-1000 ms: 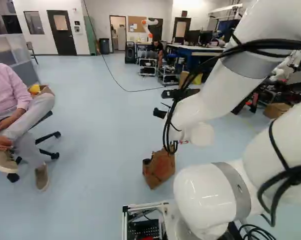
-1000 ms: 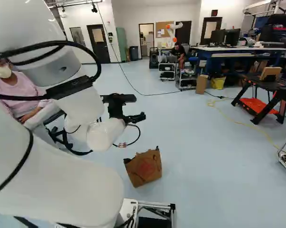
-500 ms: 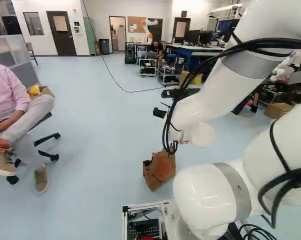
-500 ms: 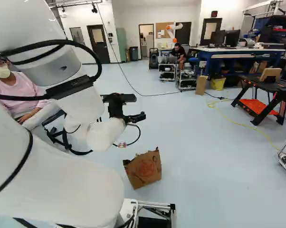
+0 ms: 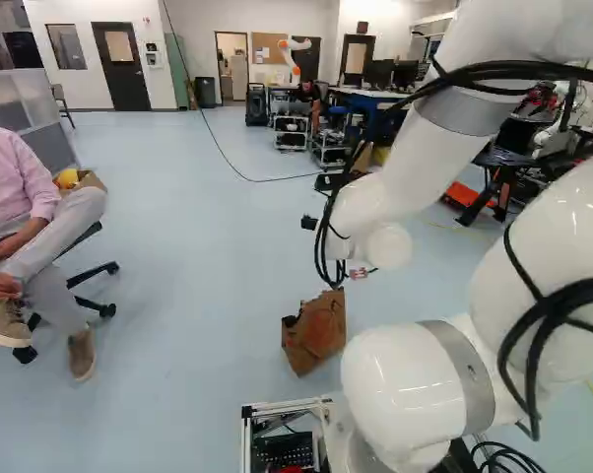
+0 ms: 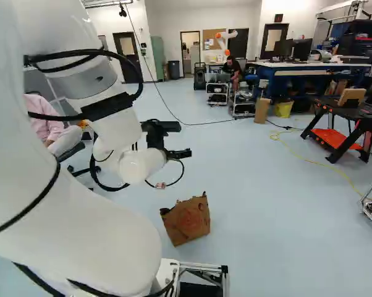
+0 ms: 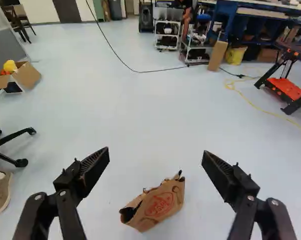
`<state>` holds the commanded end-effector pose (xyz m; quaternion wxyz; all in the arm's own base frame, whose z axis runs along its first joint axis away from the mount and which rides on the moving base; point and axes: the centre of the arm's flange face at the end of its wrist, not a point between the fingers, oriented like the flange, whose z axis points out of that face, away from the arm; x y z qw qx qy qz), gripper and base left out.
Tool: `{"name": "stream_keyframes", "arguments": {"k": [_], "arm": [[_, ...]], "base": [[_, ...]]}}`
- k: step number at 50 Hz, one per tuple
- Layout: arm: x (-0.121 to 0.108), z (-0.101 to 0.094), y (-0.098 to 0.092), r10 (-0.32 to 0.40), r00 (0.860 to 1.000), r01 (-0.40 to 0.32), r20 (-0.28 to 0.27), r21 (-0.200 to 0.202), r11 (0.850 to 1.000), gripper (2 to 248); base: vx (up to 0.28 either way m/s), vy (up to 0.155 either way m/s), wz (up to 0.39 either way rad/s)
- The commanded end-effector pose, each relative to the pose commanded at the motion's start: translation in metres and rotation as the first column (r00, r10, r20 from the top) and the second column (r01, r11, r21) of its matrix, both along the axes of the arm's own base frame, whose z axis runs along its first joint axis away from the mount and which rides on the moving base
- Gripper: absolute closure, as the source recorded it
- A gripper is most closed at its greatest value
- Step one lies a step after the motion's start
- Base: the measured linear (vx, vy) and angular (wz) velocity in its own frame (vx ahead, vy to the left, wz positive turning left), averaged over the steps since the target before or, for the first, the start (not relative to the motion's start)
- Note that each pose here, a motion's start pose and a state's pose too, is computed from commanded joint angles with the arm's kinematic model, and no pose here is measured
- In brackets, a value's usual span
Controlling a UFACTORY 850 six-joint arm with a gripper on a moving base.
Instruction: Pick up the grocery bag from the ground
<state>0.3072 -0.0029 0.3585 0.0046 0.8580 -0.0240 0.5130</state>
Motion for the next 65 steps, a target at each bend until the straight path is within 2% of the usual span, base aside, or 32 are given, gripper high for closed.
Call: {"name": "stream_keyframes", "arguments": {"k": [9,17,26,36,42,49,65], "arm": [[0.017,-0.004,-0.003,-0.053,0.996,0.054,-0.067,0.023,0.998,3],[0.034,-0.007,-0.006,-0.105,0.986,0.112,-0.126,0.047,0.993,3],[0.053,-0.011,-0.008,-0.161,0.969,0.177,-0.189,0.074,0.981,3],[0.076,-0.016,-0.01,-0.211,0.943,0.244,-0.258,0.103,0.964,3],[0.09,-0.019,-0.01,-0.234,0.922,0.281,-0.307,0.12,0.952,3],[0.105,-0.024,-0.009,-0.251,0.892,0.323,-0.376,0.142,0.936,3],[0.136,-0.036,-0.003,-0.255,0.803,0.413,-0.539,0.195,0.889,3]], "base": [[0.0,0.0,0.0],[0.0,0.0,0.0],[0.0,0.0,0.0],[0.0,0.0,0.0],[0.0,0.0,0.0],[0.0,0.0,0.0],[0.0,0.0,0.0]]}}
